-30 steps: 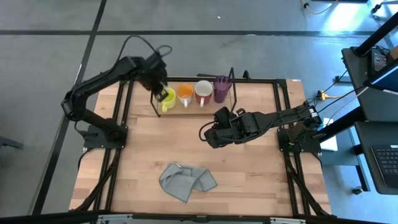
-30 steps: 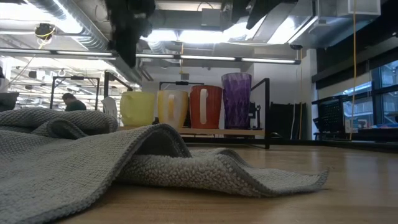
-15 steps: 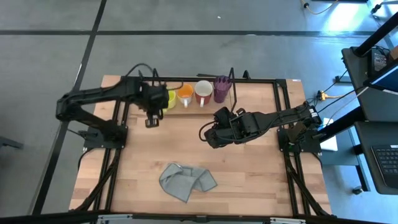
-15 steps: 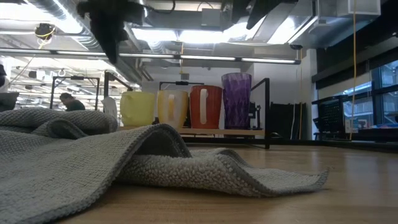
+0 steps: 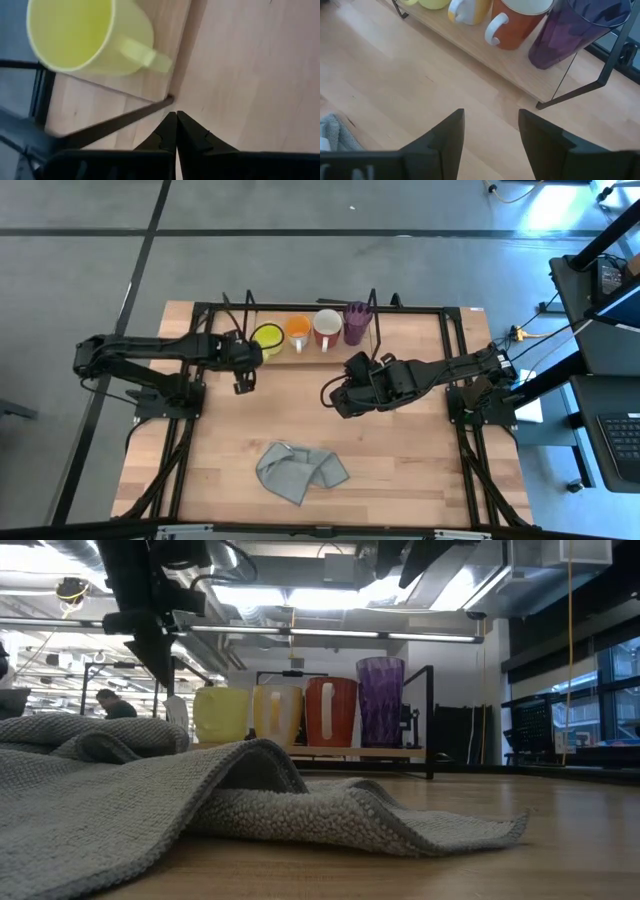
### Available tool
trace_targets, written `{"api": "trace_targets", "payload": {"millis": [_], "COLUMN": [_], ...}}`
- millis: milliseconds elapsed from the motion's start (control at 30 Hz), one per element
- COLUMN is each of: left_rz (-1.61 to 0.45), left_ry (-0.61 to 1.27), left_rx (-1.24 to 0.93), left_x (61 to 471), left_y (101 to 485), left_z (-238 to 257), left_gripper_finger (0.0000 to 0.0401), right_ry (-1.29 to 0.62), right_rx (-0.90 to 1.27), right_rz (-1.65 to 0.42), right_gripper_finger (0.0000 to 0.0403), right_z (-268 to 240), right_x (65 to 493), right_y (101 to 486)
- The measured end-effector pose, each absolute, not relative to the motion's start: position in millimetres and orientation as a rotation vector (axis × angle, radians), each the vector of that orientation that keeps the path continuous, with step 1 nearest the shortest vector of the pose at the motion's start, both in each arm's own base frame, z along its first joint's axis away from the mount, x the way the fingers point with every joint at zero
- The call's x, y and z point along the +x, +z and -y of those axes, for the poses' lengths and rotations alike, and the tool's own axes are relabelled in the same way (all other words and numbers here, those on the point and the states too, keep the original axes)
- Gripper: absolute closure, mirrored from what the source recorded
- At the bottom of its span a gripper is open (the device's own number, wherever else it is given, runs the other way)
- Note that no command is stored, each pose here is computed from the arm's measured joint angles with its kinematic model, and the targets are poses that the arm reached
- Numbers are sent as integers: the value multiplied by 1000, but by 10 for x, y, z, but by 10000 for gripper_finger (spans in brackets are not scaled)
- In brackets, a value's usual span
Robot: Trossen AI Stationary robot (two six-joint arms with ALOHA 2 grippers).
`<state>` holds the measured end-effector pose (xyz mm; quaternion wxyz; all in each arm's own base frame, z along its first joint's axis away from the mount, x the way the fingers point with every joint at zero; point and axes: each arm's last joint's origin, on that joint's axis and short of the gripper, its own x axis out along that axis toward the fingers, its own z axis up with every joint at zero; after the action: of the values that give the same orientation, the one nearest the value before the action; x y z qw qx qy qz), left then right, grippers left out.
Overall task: Stack small to large cups/mugs on shelf
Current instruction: Put the yellow mug on the shelf
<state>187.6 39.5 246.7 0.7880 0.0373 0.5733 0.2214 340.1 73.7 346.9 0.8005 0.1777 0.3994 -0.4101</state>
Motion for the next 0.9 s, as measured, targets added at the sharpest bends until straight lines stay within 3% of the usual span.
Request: {"api": "trace_targets", "payload": {"millis": [233,900], "left_rz": [-1136,-1105], "left_ry": [508,619], "left_rx": [102,44], "left_x": [1964,1974], "left_y": [2426,2421], "left_z": [-356,-575], "left_gripper_finger": [401,401], "right_ry": [-897,-910], "right_rx": [362,364], "right_rz": [-884,-885], "right_gripper_finger": [215,215], "right_z": [-712,-666], "right_x": [3373,3380], "right_y": [3462,3461]}}
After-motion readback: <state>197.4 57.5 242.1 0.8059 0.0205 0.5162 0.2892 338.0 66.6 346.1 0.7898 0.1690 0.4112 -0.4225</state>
